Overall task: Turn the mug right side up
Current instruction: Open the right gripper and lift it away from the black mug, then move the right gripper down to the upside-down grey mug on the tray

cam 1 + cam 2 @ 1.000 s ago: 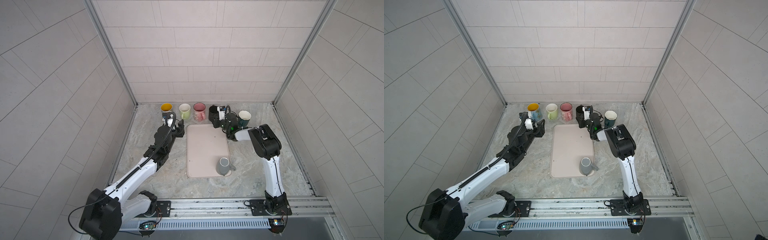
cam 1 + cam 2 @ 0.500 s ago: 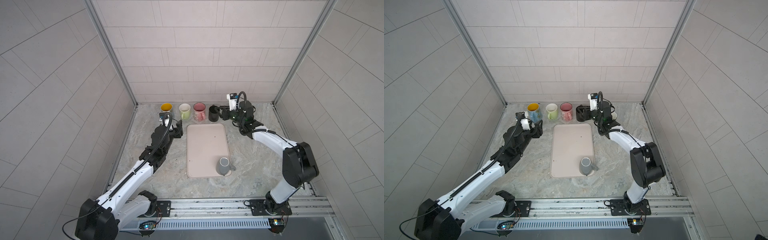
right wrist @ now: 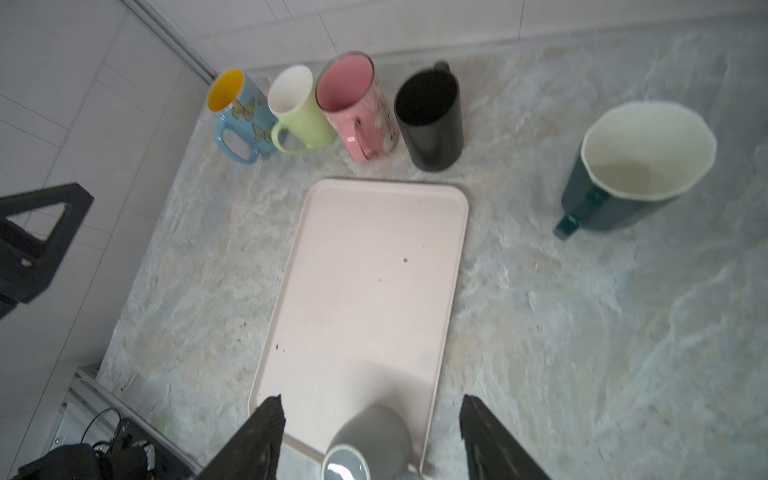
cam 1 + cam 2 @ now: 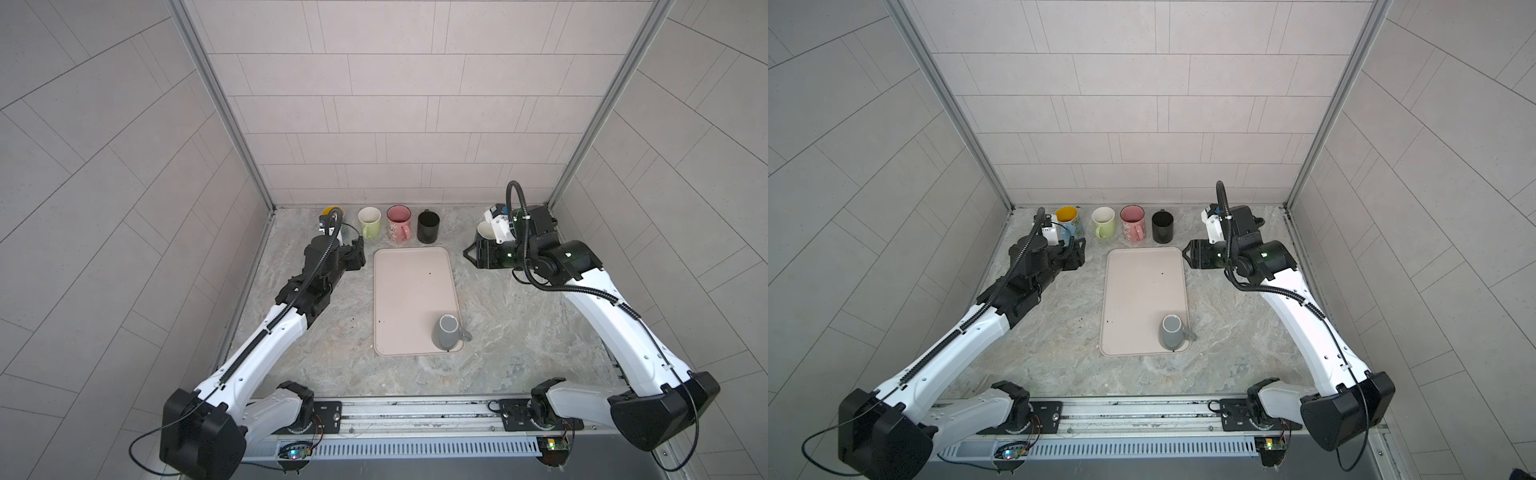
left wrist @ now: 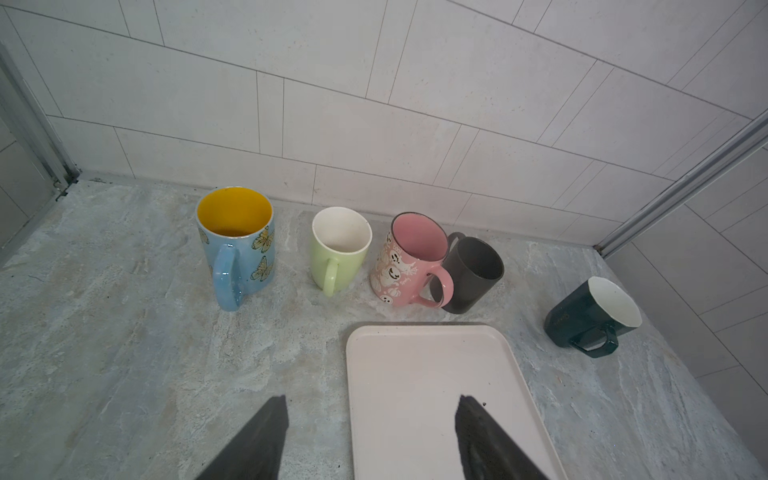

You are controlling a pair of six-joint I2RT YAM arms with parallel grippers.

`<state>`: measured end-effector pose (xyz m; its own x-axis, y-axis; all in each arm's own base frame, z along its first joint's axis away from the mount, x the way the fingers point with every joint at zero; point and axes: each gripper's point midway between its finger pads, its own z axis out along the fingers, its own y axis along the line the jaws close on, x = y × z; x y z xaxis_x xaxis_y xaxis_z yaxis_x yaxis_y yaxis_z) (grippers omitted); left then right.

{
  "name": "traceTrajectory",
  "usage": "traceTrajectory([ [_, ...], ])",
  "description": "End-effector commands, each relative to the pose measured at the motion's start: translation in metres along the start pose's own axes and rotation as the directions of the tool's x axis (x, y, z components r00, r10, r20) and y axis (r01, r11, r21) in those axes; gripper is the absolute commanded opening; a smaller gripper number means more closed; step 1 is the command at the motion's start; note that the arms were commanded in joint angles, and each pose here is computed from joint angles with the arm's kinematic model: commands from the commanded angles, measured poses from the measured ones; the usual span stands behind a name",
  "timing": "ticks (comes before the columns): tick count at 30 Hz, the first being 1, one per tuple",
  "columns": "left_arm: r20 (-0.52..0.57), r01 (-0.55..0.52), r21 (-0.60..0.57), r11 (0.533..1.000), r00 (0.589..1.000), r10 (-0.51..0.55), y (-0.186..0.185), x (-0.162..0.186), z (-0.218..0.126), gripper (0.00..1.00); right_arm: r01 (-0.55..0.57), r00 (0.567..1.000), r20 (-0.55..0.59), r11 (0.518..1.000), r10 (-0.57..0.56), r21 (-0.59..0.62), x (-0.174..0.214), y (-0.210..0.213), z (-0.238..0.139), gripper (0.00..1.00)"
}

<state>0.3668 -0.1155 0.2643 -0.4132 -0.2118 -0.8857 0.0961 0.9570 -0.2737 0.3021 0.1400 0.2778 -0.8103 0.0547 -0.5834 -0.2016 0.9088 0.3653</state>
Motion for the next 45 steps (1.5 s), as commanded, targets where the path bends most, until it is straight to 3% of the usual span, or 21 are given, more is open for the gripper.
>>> traceTrajectory([
  [1, -0.064, 0.019, 0.031, 0.999, 0.998, -0.017, -0.005, 0.002, 0.000, 0.70, -0.140, 0.941, -0.296, 0.984, 0.166, 0.109, 0.079, -0.020, -0.003, 0.69],
  [8, -0.075, 0.046, 0.041, 0.998, 0.996, -0.043, -0.002, 0.008, -0.004, 0.71, -0.317, 0.813, -0.455, 0.931, 0.364, 0.178, 0.129, -0.023, -0.001, 0.71],
  [11, -0.075, 0.053, 0.040, 0.998, 0.996, -0.050, 0.000, 0.010, -0.005, 0.72, -0.404, 0.729, -0.512, 0.889, 0.454, 0.214, 0.151, -0.021, 0.005, 0.71],
  [16, -0.075, 0.073, 0.048, 0.996, 0.995, -0.069, 0.000, 0.010, -0.005, 0.72, -0.517, 0.550, -0.616, 0.809, 0.564, 0.279, 0.180, -0.021, 0.015, 0.67],
  [21, -0.081, 0.090, 0.068, 0.994, 0.993, -0.085, -0.003, 0.010, -0.005, 0.72, -0.615, 0.478, -0.588, 0.727, 0.652, 0.306, 0.176, -0.027, 0.028, 0.66],
  [29, -0.079, 0.104, 0.050, 0.993, 0.992, -0.100, 0.003, 0.012, -0.002, 0.72, -0.717, 0.311, -0.581, 0.587, 0.752, 0.377, 0.183, -0.026, 0.051, 0.67],
  [39, -0.076, 0.119, 0.033, 0.992, 0.990, -0.116, 0.012, 0.011, -0.001, 0.72, -0.815, 0.237, -0.485, 0.444, 0.842, 0.372, 0.174, -0.041, 0.084, 0.68],
  [45, -0.074, 0.139, 0.036, 0.990, 0.988, -0.136, 0.015, 0.010, 0.000, 0.72, -0.869, 0.162, -0.438, 0.338, 0.884, 0.362, 0.173, -0.043, 0.096, 0.68],
])
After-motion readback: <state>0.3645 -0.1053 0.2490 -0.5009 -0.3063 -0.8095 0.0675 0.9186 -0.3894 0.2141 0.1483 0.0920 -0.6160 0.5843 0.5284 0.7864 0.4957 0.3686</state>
